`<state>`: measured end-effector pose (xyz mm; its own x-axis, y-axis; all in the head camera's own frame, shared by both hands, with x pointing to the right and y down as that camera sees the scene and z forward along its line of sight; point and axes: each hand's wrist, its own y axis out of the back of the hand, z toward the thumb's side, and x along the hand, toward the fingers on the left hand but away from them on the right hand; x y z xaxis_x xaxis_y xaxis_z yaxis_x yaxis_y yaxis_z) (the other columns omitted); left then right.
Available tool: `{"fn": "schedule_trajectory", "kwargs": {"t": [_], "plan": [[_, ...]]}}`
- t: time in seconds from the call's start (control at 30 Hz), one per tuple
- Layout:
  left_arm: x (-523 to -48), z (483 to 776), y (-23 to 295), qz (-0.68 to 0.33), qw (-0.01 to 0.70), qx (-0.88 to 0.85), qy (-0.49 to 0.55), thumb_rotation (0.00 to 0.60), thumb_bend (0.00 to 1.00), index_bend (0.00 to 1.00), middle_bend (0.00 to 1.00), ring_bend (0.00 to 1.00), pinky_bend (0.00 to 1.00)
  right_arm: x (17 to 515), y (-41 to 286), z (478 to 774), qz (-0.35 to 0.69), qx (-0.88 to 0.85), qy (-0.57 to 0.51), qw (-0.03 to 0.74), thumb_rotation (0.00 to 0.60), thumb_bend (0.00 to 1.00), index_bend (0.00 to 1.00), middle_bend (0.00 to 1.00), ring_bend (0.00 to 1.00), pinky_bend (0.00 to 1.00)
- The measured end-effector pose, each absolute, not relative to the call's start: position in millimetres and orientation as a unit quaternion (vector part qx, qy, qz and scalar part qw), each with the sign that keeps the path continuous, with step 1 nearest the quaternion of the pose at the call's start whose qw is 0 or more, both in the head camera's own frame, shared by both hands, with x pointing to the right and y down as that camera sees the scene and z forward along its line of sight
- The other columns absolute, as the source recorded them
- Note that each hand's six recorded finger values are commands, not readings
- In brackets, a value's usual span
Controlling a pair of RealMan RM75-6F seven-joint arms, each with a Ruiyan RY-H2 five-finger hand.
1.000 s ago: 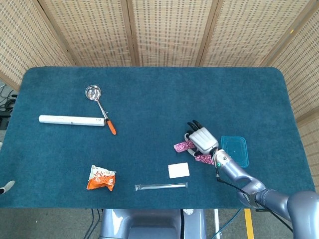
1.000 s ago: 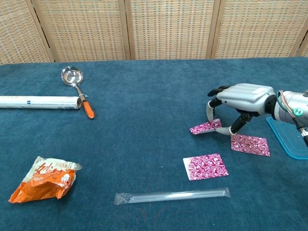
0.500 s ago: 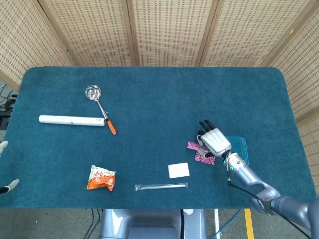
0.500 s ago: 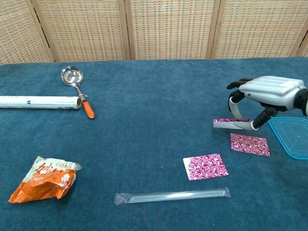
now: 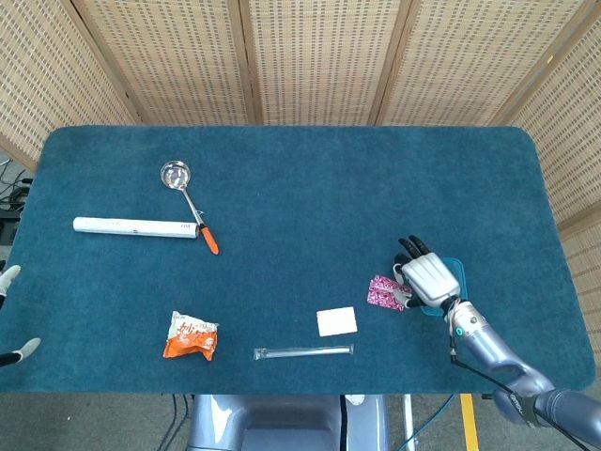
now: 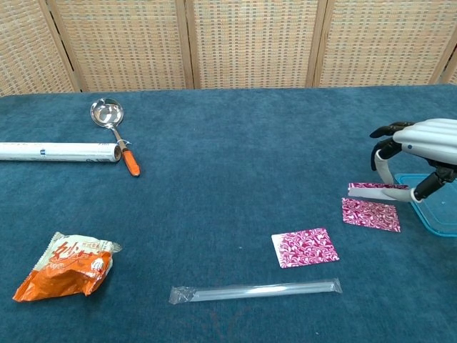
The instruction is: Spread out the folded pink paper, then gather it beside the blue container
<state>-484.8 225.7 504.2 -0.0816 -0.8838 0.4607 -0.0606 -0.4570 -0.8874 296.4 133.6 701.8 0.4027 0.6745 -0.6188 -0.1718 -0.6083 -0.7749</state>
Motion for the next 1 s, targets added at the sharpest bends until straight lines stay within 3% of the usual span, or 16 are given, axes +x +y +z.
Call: {"fn": "schedule_trajectory", "kwargs": {"t": [0.2,0.53,1.0], "plan": [[-484.6,502.8,226.5,-0.618,0.334,-0.588,0.401,0.600,0.03,0.00,0.00,0.00,0.00,300.4,136.2,705.3,0.523,-0.732,-0.172,0.401,0.600,0.40,0.53,0.27,0.00,0.00],[-486.3,499.6,228.3,-0.620,0.334,-0.584,0.403,0.600,0.03,0.00,0.00,0.00,0.00,302.7,136.6,711.2,0.524,-0.735,-0.169,0.395,0.600,0.26,0.50,0.25,0.00,0.00],[-482.6,498.8,227.0,-0.620,0.337,-0.585,0.400,0.600,0.03,0.00,0.00,0.00,0.00,309.0,134.2,714.0,0.532,-0.732,-0.174,0.388,0.600,0.26,0.44,0.22,0.00,0.00]]}}
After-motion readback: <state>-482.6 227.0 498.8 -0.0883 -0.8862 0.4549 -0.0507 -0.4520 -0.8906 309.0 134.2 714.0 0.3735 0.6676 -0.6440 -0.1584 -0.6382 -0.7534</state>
